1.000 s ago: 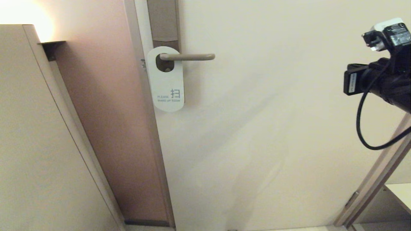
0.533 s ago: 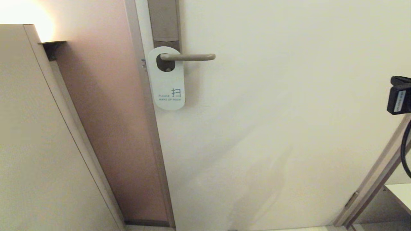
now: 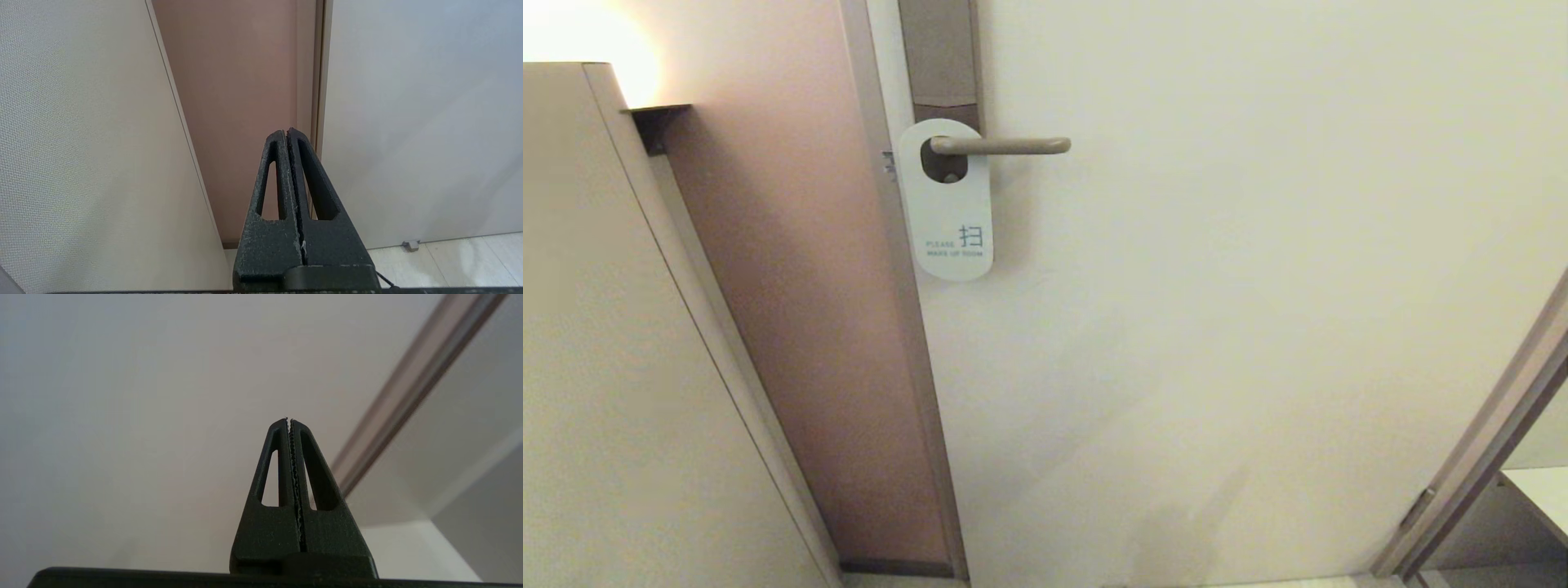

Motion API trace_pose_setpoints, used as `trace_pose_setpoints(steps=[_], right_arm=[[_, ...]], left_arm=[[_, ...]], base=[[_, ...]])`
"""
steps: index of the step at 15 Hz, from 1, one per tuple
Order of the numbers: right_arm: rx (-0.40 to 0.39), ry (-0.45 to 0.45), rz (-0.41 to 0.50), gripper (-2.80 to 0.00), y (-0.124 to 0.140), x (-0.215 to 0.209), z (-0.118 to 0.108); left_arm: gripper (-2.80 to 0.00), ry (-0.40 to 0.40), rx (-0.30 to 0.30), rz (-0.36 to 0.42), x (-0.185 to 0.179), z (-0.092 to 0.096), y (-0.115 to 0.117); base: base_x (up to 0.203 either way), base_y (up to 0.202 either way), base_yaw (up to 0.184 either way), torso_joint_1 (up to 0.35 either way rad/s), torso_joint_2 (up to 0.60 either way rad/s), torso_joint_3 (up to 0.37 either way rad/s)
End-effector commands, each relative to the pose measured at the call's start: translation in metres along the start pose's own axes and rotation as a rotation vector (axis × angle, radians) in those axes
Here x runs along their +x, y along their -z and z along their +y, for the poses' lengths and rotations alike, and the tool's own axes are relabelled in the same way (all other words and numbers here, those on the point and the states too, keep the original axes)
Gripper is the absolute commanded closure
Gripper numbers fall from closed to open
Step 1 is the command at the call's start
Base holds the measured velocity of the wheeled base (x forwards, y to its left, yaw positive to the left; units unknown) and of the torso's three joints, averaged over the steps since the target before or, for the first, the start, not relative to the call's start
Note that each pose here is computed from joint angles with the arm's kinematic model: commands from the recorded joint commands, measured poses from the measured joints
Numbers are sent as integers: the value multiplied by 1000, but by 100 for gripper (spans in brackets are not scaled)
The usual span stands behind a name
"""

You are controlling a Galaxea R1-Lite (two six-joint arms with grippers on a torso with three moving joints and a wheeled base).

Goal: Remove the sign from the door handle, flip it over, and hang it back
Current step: Take down the sign

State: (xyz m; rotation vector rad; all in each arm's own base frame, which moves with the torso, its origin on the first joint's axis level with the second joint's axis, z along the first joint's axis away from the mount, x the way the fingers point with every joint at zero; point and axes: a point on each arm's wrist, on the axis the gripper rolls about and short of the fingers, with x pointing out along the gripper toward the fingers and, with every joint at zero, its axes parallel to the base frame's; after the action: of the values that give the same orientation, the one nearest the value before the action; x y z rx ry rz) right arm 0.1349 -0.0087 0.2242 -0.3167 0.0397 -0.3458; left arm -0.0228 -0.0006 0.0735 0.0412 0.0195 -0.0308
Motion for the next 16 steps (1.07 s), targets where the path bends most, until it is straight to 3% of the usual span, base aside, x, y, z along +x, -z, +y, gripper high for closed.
trace_pose_setpoints(steps=[1,6,8,12,16], right_arm=[[2,6,-4,0,24,-24,-1],[33,8,15,0,85,-71,1],[81,1,17,0,90,-79,-1],[126,-135,51,0,103,-94,2],[143,-213,92,0,119,-112,3]], left_arm=[[0,0,0,0,0,0,0],[0,2,0,0,0,0,0],[0,0,0,0,0,0,0],[0,0,0,0,0,0,0],[0,0,0,0,0,0,0]], base=[[0,0,0,0,0,0],[0,0,0,0,0,0],[0,0,0,0,0,0],[0,0,0,0,0,0],[0,0,0,0,0,0]])
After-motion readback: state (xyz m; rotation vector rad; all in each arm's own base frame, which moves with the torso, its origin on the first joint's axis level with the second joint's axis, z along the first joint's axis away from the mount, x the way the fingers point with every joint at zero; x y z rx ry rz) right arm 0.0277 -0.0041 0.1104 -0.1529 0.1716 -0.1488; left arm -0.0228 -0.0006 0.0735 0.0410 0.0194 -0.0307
